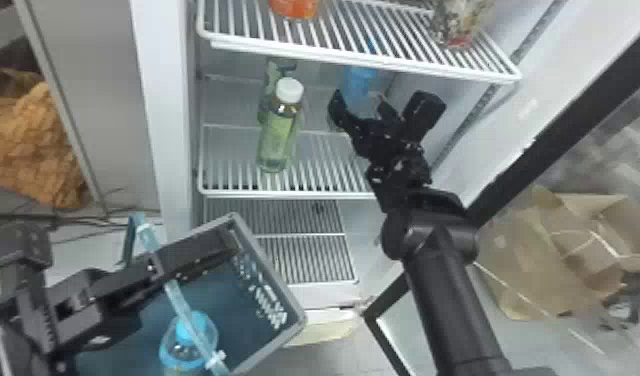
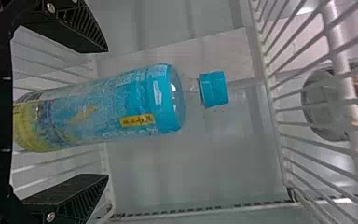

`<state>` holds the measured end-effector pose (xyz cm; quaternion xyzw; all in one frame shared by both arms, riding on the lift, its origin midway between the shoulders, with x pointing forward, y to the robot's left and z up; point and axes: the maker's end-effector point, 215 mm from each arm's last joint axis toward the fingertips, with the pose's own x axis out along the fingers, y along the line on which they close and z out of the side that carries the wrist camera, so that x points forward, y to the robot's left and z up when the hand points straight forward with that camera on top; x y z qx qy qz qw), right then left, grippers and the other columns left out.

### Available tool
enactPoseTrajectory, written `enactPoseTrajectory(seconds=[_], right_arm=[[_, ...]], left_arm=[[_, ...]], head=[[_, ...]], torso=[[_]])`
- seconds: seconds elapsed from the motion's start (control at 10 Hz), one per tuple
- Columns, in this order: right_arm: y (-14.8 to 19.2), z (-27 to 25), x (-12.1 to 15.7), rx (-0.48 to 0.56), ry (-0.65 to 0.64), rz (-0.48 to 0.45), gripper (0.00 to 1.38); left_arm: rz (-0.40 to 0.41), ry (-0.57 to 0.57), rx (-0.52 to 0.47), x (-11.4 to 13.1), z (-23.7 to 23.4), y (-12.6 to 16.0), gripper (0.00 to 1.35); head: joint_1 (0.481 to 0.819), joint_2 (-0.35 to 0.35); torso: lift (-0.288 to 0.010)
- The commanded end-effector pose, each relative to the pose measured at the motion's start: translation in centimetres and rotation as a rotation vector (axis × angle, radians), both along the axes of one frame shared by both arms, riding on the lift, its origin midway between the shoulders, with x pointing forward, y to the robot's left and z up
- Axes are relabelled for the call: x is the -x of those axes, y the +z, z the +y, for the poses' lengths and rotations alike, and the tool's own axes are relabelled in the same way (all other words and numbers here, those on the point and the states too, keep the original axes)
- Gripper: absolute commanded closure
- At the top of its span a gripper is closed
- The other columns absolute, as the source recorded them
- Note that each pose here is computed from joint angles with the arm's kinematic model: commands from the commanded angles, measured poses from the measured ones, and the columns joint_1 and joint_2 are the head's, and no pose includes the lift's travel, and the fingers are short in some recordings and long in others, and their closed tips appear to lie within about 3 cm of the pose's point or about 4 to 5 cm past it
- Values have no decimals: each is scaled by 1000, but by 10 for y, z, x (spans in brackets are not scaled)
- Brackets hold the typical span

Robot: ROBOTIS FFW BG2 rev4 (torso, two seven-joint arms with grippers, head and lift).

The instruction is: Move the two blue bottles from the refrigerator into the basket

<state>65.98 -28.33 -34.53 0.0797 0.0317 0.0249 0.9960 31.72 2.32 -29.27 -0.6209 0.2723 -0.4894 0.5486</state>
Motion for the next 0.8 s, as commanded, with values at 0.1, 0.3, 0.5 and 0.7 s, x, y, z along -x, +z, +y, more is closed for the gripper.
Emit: enactPoseTrajectory(seconds=[0.1, 0.3, 0.5, 0.7], right_arm=[[-8, -2, -12, 36, -4, 34, 111], [-4, -7, -17, 52, -13, 40, 489], [-3, -8, -20, 71, -14, 63, 1118], [-3, -7, -19, 71, -22, 68, 1269]], left_arm=[[-2, -3, 2, 1, 0, 1, 1188], [-1, -1, 0, 0, 1, 1, 1188], [-2, -1, 5, 0, 1, 2, 1188], [-3, -1, 6, 0, 0, 2, 1188]], head=[[695, -287], [695, -287], [695, -289], [695, -291]], torso=[[-216], [-216], [-216], [-216]])
